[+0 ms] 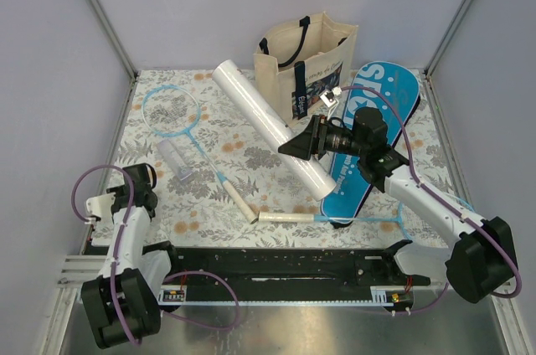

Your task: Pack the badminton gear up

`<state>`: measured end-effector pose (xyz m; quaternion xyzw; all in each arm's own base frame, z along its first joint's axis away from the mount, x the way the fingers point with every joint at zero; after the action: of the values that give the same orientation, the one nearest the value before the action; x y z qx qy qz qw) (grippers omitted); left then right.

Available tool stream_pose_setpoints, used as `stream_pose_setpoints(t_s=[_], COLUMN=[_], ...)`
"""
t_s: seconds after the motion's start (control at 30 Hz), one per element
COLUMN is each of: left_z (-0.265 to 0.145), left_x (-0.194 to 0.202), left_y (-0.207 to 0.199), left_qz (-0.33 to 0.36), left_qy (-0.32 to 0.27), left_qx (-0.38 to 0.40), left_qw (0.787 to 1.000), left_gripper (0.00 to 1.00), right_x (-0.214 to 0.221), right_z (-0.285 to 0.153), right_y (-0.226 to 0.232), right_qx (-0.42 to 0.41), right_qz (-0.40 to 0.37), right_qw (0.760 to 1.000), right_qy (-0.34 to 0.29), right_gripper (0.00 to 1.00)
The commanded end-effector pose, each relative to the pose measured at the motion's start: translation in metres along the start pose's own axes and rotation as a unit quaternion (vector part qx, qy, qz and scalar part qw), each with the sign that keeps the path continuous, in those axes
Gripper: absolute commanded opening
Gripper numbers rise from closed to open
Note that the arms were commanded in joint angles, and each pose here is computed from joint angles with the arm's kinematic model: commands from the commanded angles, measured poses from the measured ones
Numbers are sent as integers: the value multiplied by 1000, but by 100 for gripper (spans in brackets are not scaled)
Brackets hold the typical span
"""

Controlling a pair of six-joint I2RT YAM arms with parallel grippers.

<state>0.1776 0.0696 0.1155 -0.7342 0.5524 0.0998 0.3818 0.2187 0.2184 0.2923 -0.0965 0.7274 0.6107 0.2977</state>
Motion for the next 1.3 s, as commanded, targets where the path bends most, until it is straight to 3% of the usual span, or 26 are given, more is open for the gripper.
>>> stream_pose_setpoints(t_s=[0.0,0.27,0.63,0.77,0.9,1.1,1.13,1.27], left_z=[3,-1,-34,-54,-101,-191,-211,-254], left_x=[-4,-9,-26,-30,-44,-57,-64,-80], left_y=[-15,-16,-51,-71,-101,-121,-124,-117], left_qz=[-37,-39,83,160,250,342,350,403], left_qy=[-8,-16,20,51,78,131,134,146], left_qx=[16,17,82,168,324,531,560,602], left_qw=[999,999,993,971,909,764,739,674], left_gripper=[49,1,0,0,0,0,0,0], right_x=[-17,-18,-21,-27,-24,-15,-14,-17], right_z=[-7,-7,-10,-12,-11,-17,-18,-26], right_y=[29,28,21,21,27,25,23,15], right_qx=[-36,-31,12,25,-28,-85,-87,-79], right_qz=[-48,-51,-99,-161,-240,-359,-383,-445], right_qw=[998,998,994,986,970,929,920,892], right_qy=[-30,-33,-43,-37,12,7,7,14], right_gripper=[36,36,36,37,37,40,40,43])
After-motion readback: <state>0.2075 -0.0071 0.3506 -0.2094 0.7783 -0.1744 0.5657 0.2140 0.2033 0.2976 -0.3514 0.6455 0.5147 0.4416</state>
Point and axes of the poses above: each gripper's point midway between its finger pads, its own z axis out along the fingers, its own y axis along the line the jaws close on, x = y × z, the point moved 8 cm from there along -z, back along the fingers, and after that the axes turned 8 degrees about z, right-handed, at the moved point
